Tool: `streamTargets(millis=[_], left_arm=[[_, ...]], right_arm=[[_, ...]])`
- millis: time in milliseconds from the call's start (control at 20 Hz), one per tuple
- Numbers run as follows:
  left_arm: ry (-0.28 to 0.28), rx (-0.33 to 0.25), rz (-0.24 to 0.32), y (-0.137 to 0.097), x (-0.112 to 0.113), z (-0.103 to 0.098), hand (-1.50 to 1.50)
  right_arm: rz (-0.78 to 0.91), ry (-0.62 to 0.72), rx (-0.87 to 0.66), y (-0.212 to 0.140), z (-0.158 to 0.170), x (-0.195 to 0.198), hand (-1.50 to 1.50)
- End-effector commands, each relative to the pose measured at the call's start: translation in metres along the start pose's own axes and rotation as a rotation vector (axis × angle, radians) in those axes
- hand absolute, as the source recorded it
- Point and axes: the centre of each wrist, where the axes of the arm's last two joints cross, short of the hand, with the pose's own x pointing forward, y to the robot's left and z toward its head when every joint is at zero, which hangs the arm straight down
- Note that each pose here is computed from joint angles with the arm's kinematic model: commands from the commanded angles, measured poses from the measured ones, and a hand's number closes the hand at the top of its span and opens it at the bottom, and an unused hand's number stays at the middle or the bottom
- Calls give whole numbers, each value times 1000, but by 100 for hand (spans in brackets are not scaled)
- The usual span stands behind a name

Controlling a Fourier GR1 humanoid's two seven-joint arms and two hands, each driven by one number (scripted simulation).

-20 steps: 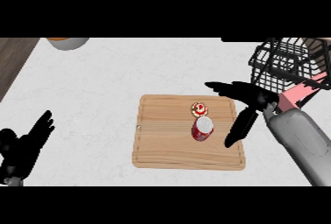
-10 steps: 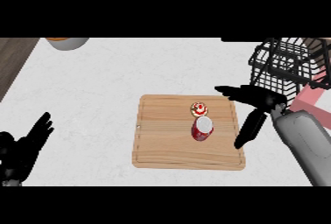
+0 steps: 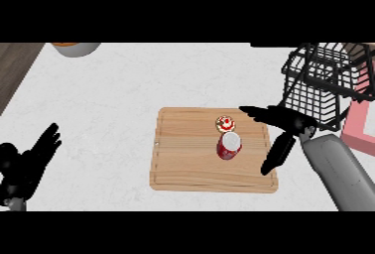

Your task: Pick the can from the cutting board and place it in the tiered basket

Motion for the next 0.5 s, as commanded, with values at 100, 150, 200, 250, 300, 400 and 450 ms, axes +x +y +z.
streamTargets(millis=[100,150,200,250,300,400,450], left_arm=[[-5,-6,2,-8,-16,16,0],[-7,14,0,5,-9,-15,0],[-10,5,3,-6,3,8,0],[-10,9,3,3,2,-4,0],[12,3,-4,-8,-1,5,0],[17,-1,-4,-6,5,18,0],[-6,-7,4,-19,4,8,0]], right_arm=[[-11,-7,-22,9,-11,-3,-150],[-7,-27,-4,14,-19,2,-150],[-7,-33,-1,10,-23,4,-150],[-25,-29,-7,-3,-20,6,-150],[-13,-31,3,18,-22,-8,-150],[-22,-26,-9,22,-21,1,-150],[0,-35,-1,9,-32,-6,-150]])
